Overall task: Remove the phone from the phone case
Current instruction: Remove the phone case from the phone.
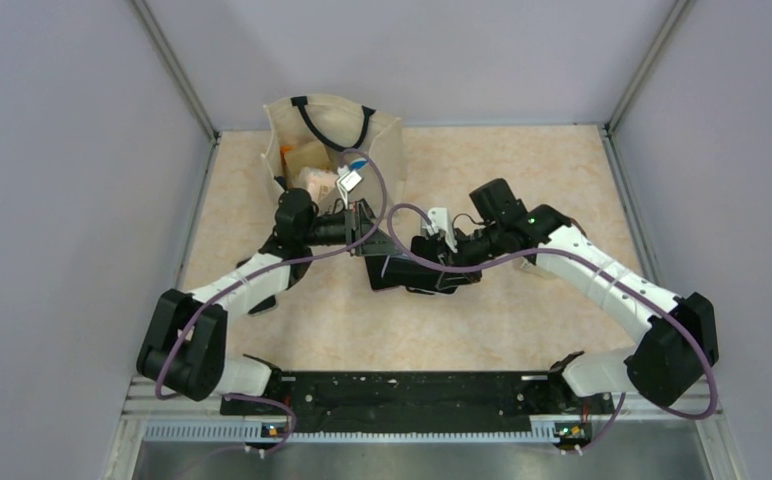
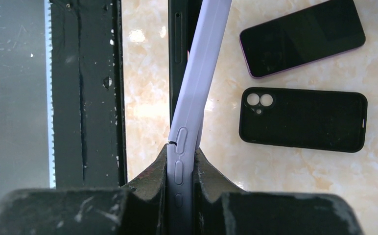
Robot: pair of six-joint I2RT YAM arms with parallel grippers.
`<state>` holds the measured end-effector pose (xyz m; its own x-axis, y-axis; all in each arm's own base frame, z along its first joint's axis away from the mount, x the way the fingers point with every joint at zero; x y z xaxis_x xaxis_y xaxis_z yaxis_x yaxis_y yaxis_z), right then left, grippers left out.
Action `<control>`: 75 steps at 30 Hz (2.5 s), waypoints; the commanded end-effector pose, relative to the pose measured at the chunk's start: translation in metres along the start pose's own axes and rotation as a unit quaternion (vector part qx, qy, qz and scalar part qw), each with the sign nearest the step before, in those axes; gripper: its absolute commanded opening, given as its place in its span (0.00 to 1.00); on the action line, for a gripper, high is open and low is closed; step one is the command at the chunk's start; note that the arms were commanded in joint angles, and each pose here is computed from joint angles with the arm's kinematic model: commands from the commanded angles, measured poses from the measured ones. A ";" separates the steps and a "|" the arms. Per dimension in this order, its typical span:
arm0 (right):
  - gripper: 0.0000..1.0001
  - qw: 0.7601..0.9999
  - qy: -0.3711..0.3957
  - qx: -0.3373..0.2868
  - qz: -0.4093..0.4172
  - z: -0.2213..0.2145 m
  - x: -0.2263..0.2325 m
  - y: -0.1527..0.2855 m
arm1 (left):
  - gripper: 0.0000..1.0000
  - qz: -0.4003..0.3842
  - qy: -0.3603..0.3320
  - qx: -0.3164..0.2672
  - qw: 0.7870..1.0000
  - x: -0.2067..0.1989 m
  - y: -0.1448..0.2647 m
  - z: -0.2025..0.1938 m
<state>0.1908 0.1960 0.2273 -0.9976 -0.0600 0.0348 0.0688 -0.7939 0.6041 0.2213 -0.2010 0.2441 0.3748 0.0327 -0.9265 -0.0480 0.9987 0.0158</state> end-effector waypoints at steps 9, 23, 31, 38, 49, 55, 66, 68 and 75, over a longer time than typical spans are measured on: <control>0.00 0.974 0.162 -0.155 0.011 0.076 0.004 0.017 | 0.00 0.089 -0.017 0.009 0.996 0.036 -0.014 -0.010; 0.00 0.969 0.142 -0.189 0.075 0.079 0.014 0.012 | 0.00 0.121 -0.139 0.036 0.982 0.040 -0.025 -0.003; 0.00 0.966 0.131 -0.200 0.098 0.079 0.016 0.009 | 0.00 0.116 -0.176 0.047 0.977 0.044 -0.036 0.002; 0.00 0.963 0.129 -0.209 0.111 0.081 0.019 0.010 | 0.00 0.114 -0.197 0.052 0.972 0.050 -0.042 0.005; 0.00 0.965 0.126 -0.206 0.106 0.078 0.020 0.011 | 0.00 0.102 -0.234 0.075 0.964 0.049 -0.041 0.003; 0.00 0.970 0.107 -0.202 0.076 0.065 0.008 0.019 | 0.08 0.107 -0.295 0.118 0.942 0.039 -0.025 -0.005; 0.00 0.973 0.080 -0.207 0.058 0.049 0.001 0.029 | 0.48 0.136 -0.395 0.193 0.888 0.002 0.021 -0.008; 0.00 0.973 0.078 -0.208 0.059 0.048 0.000 0.030 | 0.50 0.155 -0.404 0.196 0.880 -0.004 0.029 -0.006; 0.00 0.973 0.072 -0.213 0.058 0.046 -0.002 0.033 | 0.51 0.196 -0.432 0.201 0.857 -0.023 0.058 -0.007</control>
<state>0.1930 0.1982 0.2424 -0.9826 -0.1458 0.1151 0.1785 -0.9128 0.3674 0.2177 -0.1769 0.2682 0.9615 0.1256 -0.2445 -0.0121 0.9079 0.4189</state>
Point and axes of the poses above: each gripper's point midway between its finger pads, its own y axis back along the fingers, its own x axis along the line the jaws close on, z = x × y, the point moved 8 cm from there along y, back along the fingers, and after that the axes turned 9 degrees about y, right-handed, at the moved point
